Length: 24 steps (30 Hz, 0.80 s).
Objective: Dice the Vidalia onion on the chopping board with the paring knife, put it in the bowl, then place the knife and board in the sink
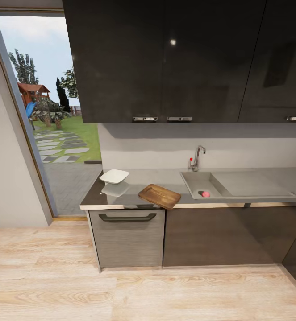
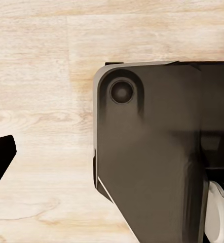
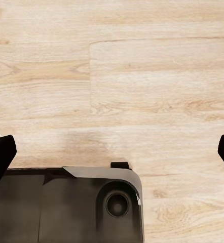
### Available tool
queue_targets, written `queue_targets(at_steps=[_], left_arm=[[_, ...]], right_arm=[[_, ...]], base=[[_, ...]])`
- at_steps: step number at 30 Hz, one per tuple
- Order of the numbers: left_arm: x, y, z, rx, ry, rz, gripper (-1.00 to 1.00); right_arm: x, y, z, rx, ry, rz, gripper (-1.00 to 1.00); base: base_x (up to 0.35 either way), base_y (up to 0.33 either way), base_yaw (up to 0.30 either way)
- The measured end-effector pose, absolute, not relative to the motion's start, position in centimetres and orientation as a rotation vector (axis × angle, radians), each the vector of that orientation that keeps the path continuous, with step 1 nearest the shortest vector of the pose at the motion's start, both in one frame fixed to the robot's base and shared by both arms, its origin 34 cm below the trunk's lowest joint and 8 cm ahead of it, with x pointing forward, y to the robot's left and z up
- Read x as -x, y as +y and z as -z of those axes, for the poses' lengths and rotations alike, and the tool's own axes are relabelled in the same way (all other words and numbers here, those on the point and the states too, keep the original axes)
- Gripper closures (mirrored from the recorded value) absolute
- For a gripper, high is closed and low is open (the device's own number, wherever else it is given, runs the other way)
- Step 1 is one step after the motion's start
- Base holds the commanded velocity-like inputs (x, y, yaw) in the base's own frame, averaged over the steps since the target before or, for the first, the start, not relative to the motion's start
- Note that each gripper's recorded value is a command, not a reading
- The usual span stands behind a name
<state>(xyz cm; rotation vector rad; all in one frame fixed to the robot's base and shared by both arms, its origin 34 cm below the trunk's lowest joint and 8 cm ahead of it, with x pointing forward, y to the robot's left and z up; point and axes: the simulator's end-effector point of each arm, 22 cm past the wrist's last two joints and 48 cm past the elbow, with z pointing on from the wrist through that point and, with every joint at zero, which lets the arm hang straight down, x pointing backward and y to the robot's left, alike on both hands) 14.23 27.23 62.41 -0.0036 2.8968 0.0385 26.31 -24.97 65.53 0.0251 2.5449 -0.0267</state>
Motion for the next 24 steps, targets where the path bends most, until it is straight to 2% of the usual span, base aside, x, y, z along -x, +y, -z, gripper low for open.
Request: queue_targets(at_steps=[24], left_arm=[[-14.18,27.17,-62.40,0.004,2.899,-0.037,-1.00]], right_arm=[[-26.31,-24.97,-65.53,-0.025,2.545,0.027,-1.00]], base=[[0.000,0.000,0.000]])
